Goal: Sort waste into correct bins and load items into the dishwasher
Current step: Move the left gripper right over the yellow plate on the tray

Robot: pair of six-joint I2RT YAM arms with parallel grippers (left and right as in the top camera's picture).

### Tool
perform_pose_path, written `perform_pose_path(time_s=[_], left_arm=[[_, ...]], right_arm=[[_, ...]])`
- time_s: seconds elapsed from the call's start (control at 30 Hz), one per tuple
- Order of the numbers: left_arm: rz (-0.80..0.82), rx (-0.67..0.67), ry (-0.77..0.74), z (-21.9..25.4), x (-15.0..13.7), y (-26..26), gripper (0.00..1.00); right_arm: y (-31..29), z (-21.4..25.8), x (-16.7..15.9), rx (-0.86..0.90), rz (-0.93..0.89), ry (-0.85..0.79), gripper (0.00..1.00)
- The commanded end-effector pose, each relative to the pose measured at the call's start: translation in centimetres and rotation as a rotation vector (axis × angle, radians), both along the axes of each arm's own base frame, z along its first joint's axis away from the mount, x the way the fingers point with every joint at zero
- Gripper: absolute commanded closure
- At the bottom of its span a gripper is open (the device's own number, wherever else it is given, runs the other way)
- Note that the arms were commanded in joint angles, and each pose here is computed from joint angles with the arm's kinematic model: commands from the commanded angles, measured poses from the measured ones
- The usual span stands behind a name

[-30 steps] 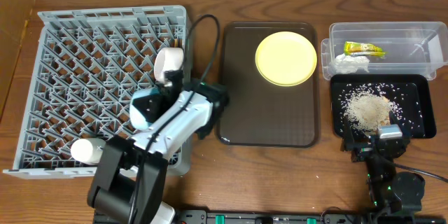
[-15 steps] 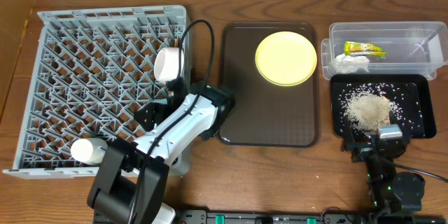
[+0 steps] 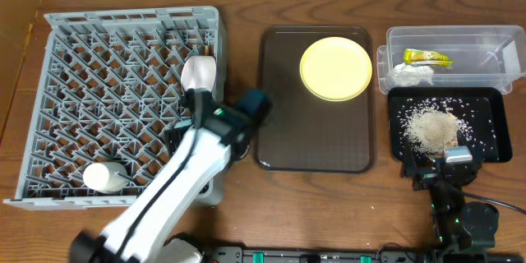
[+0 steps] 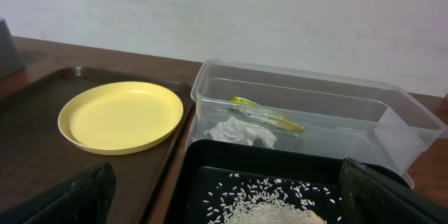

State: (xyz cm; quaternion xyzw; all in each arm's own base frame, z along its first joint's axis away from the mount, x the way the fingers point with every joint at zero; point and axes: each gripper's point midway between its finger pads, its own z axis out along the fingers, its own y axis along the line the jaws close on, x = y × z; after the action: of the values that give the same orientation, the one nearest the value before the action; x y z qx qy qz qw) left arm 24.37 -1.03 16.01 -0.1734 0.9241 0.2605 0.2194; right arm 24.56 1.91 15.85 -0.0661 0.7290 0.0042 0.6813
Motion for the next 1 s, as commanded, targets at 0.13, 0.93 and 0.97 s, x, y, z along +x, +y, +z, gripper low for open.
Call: perform_pose_path(time_s=[0.13,0.93,0.97], left_arm=[[-0.067,-0.570,-0.106,0.9,1.3,-8.4,0.09],[-0.402,-0.992,0.142,-10.2,13.4,-25.8,0.21],[-0.390,-0.997,0.139,-10.7,13.7,-26.0,0.21]], right_arm=[[-0.3,-0.1,0.0,-0.010,-0.013,-0.002,0.01],[-0.3,-0.1,0.0,-0.010,-0.013,-0.002,0.01],[-0.3,-0.1,0.0,-0.010,-0.013,-0.002,0.01]])
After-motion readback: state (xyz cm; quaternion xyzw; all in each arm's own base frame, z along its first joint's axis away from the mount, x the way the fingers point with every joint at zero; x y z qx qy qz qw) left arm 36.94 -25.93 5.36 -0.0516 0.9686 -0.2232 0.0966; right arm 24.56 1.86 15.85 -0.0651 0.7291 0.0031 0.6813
